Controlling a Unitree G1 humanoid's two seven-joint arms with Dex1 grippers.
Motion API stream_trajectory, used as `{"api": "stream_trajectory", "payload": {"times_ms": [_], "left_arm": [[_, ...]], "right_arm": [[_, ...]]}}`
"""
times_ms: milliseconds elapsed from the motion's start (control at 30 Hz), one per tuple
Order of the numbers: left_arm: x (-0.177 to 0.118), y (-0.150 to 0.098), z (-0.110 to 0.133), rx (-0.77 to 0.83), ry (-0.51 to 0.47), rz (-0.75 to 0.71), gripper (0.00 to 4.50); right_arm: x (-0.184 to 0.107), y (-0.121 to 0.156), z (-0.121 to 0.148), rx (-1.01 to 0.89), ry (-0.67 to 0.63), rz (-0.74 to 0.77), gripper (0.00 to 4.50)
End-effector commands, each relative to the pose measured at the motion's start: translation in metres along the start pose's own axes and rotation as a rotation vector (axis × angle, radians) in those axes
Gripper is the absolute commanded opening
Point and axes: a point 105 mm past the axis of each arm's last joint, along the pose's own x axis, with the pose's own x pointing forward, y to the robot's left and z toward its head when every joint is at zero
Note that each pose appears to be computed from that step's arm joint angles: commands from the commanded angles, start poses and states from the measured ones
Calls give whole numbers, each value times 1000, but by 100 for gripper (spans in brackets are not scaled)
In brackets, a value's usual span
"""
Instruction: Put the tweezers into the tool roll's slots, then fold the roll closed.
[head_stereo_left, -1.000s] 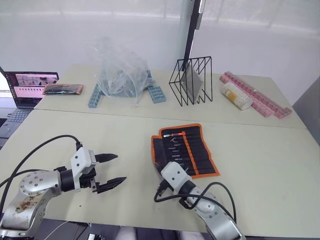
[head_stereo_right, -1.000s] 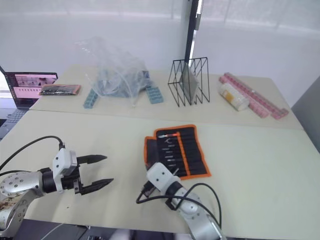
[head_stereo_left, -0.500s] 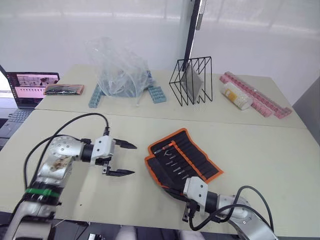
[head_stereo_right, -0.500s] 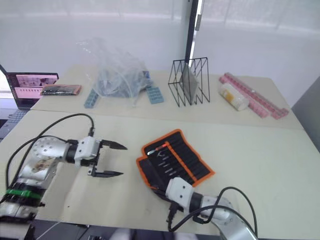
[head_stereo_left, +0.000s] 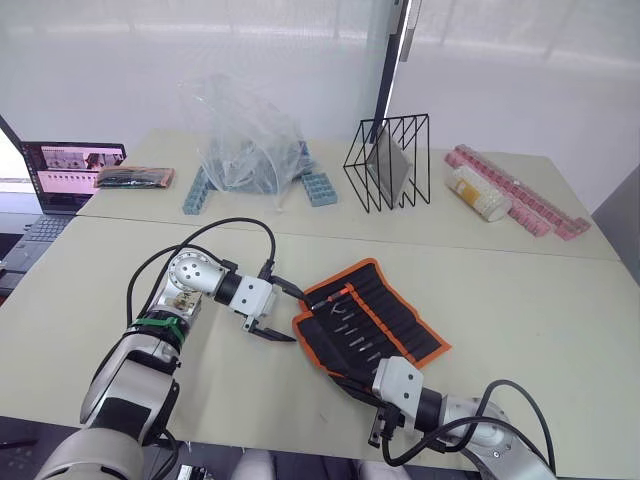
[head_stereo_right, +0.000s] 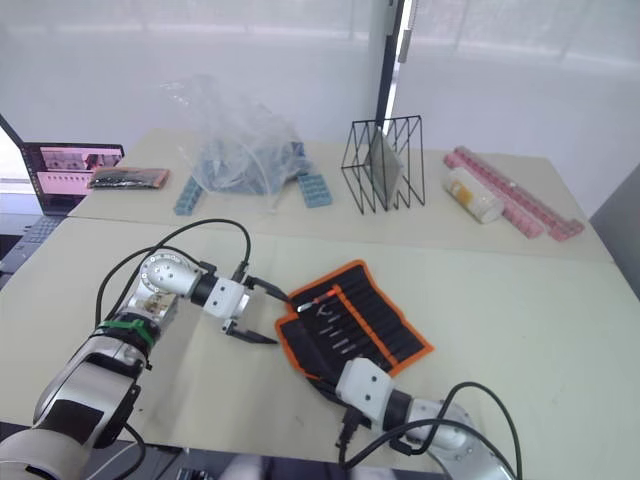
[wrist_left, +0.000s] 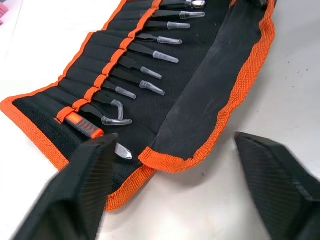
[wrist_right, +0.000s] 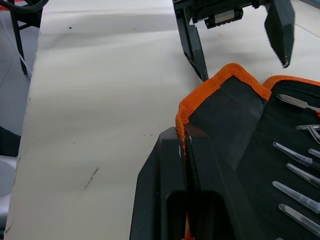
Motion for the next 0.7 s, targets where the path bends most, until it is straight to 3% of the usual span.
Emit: {"api": "stream_trajectory", "payload": {"times_ms": [33,267,500,700], "left_arm": [[-1,6,7,40,-22,6,232],[-1,-4,5,42,-18,-36,1],[-9,-21,4,-8,-6,-76,1],[-20,-33,24,-186,-60,-108,1]], "right_arm": [[-2,0,11,-29,-26,-12,0],[-3,0,10,-30,-18,-18,0],[-12,-21,8,56,-12,-107,0],[-15,-28,10,238,-42,-101,0]]}}
